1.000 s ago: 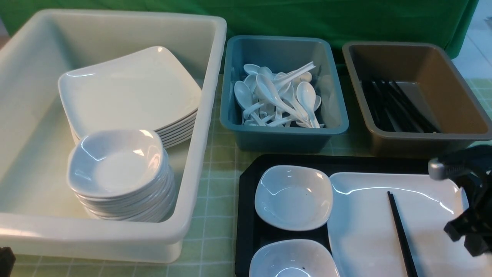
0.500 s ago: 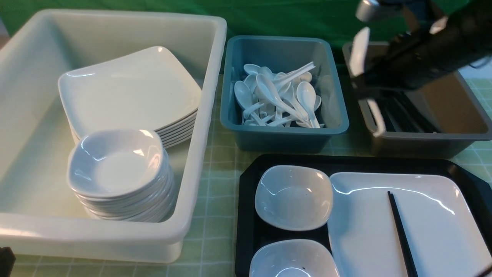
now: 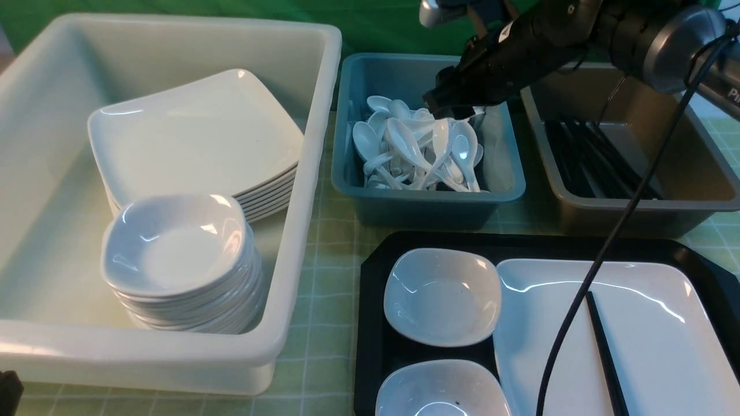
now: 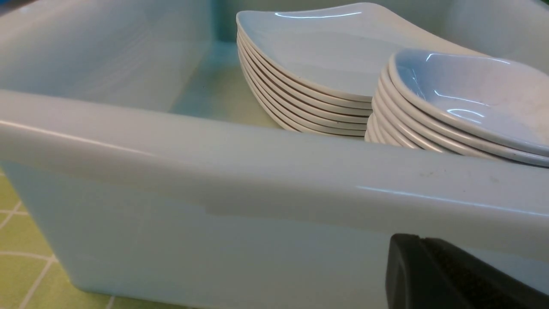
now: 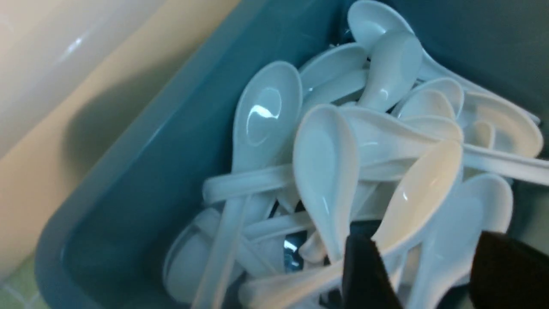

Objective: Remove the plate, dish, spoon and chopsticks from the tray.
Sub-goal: Use the right arm to put the soup spoon into the small storage box in the middle, then use the right arm to grab a pair of chopsticks from the plate

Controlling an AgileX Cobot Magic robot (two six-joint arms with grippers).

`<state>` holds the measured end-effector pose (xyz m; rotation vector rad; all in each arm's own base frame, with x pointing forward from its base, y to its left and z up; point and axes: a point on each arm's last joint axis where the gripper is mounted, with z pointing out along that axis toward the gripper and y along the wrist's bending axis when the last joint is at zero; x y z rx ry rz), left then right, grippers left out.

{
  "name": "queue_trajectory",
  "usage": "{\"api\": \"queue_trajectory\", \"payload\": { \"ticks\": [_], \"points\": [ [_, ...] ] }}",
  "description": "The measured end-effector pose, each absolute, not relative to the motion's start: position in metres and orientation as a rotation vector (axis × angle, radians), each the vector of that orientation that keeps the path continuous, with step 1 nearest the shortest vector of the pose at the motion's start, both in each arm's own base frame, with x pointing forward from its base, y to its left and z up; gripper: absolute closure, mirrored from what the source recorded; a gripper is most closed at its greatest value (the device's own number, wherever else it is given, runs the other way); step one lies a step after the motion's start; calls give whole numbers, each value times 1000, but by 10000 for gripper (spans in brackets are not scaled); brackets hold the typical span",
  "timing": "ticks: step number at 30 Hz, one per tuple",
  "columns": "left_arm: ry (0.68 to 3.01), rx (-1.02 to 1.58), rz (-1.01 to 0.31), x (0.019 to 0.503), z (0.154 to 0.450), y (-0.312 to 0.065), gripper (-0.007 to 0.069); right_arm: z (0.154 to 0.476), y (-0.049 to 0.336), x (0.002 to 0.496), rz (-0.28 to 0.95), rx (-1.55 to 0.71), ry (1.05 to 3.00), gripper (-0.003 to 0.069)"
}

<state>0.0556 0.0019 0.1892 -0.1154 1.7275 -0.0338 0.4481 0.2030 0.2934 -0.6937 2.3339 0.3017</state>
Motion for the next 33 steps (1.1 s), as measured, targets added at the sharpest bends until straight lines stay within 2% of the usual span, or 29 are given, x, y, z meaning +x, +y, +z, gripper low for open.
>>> {"api": "queue_trajectory", "payload": {
  "ticks": [2, 4, 5, 6, 7, 8, 9, 12, 13, 16, 19, 21, 22, 25, 29, 33],
  "points": [
    [1728, -115, -34, 56, 189, 2, 627, 307, 199, 439, 276, -741, 2383, 342],
    [1728, -115, -34, 56, 189, 2, 627, 332, 187, 422, 198, -796, 2459, 429],
    [1728, -115, -34, 56, 189, 2, 627, 346, 182, 414, 174, -783, 2458, 470],
    [1728, -114, -33, 56, 189, 2, 627, 349, 181, 413, 170, -778, 2452, 478],
    [1728, -114, -33, 56, 189, 2, 627, 369, 174, 401, 147, -757, 2430, 535],
    [1728, -114, -33, 56, 189, 2, 627, 375, 171, 397, 144, -750, 2423, 558],
    [1727, -114, -33, 56, 189, 2, 627, 400, 161, 377, 138, -722, 2384, 610],
    [1727, -114, -33, 56, 189, 2, 627, 422, 148, 346, 152, -670, 2369, 649],
    [1727, -114, -33, 56, 189, 2, 627, 432, 138, 322, 164, -635, 2368, 655],
    [1727, -114, -33, 56, 189, 2, 627, 421, 122, 284, 181, -573, 2452, 641],
    [1727, -114, -33, 56, 189, 2, 627, 388, 106, 245, 195, -473, 2591, 602],
    [1727, -114, -33, 56, 189, 2, 627, 352, 95, 219, 189, -387, 2721, 554],
    [1727, -114, -33, 56, 189, 2, 627, 350, 94, 216, 190, -379, 2723, 550],
    [1727, -114, -33, 56, 189, 2, 627, 289, 82, 189, 167, -264, 2861, 446],
    [1727, -115, -33, 56, 189, 2, 627, 243, 78, 179, 145, -208, 2934, 336],
    [1727, -115, -34, 56, 189, 2, 627, 224, 82, 189, 151, -189, 2920, 307]
  ]
}}
